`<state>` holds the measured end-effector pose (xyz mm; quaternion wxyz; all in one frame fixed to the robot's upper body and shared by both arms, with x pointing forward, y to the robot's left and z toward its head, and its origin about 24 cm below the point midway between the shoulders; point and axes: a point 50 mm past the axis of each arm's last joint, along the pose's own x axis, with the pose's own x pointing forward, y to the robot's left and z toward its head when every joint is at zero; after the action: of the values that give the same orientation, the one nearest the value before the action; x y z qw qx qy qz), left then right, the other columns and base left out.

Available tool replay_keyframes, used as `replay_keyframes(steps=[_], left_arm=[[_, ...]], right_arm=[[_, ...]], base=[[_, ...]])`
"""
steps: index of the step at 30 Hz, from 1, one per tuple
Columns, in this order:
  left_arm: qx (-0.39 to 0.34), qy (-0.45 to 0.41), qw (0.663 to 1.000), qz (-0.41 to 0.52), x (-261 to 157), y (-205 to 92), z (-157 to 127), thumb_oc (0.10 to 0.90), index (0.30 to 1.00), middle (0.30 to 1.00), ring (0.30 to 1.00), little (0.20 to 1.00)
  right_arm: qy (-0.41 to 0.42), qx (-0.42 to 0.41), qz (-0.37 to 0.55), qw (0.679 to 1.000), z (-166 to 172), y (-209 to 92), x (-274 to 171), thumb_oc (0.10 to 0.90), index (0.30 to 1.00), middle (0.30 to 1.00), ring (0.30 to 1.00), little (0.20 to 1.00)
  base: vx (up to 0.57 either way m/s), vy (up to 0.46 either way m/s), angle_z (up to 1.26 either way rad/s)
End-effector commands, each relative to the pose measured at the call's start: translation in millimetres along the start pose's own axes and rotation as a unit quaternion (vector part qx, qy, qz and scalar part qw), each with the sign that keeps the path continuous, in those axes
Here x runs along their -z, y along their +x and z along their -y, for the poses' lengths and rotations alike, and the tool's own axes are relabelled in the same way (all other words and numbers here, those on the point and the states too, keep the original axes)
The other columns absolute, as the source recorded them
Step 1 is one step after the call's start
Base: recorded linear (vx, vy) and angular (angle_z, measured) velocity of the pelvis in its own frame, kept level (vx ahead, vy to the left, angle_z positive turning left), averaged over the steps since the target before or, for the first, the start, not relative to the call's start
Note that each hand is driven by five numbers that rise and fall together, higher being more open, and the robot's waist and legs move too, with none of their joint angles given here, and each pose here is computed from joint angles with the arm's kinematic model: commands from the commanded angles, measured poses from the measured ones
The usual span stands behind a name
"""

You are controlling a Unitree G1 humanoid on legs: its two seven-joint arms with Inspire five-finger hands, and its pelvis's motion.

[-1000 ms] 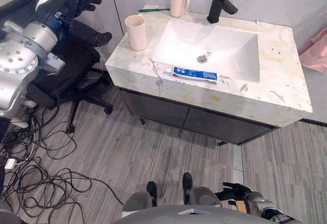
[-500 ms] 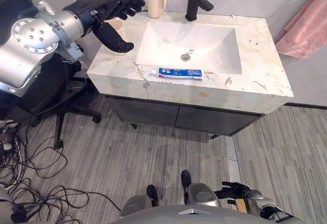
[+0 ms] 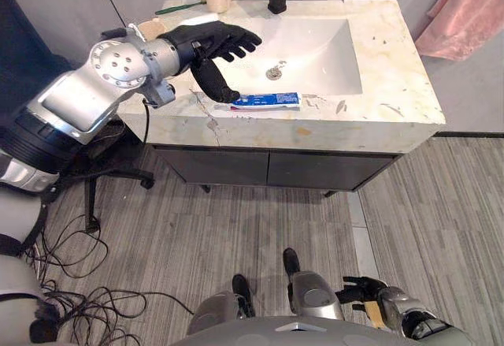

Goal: Organize the bathroom.

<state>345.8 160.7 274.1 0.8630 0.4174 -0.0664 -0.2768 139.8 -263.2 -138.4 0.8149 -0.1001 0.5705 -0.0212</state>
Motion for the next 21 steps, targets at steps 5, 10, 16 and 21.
replay_keyframes(steps=[5,10,16,21], left_arm=[[-0.132,0.049,0.989,0.048,-40,-21,-60,0.8,0.9,0.9,0.9,0.9],[-0.147,0.06,0.986,0.051,-42,-23,-63,0.8,0.9,0.9,0.9,0.9],[-0.162,0.073,0.982,0.064,-51,-24,-66,0.8,0.9,0.9,0.9,0.9],[-0.17,0.076,0.98,0.069,-53,-24,-67,0.8,0.9,0.9,0.9,0.9]], right_arm=[[-0.024,0.027,-0.005,0.999,29,-6,6,0.8,0.9,0.9,0.9,0.9],[-0.025,0.027,0.004,0.999,30,-7,4,0.8,0.9,0.9,0.9,0.9],[-0.02,0.033,0.024,0.999,34,-7,-6,0.8,0.9,0.9,0.9,0.9],[-0.016,0.038,0.034,0.999,35,-8,-10,0.8,0.9,0.9,0.9,0.9]], base=[[-0.06,0.001,-0.04],[-0.08,0.008,-0.04],[-0.08,0.004,0.03],[-0.01,0.0,0.0]])
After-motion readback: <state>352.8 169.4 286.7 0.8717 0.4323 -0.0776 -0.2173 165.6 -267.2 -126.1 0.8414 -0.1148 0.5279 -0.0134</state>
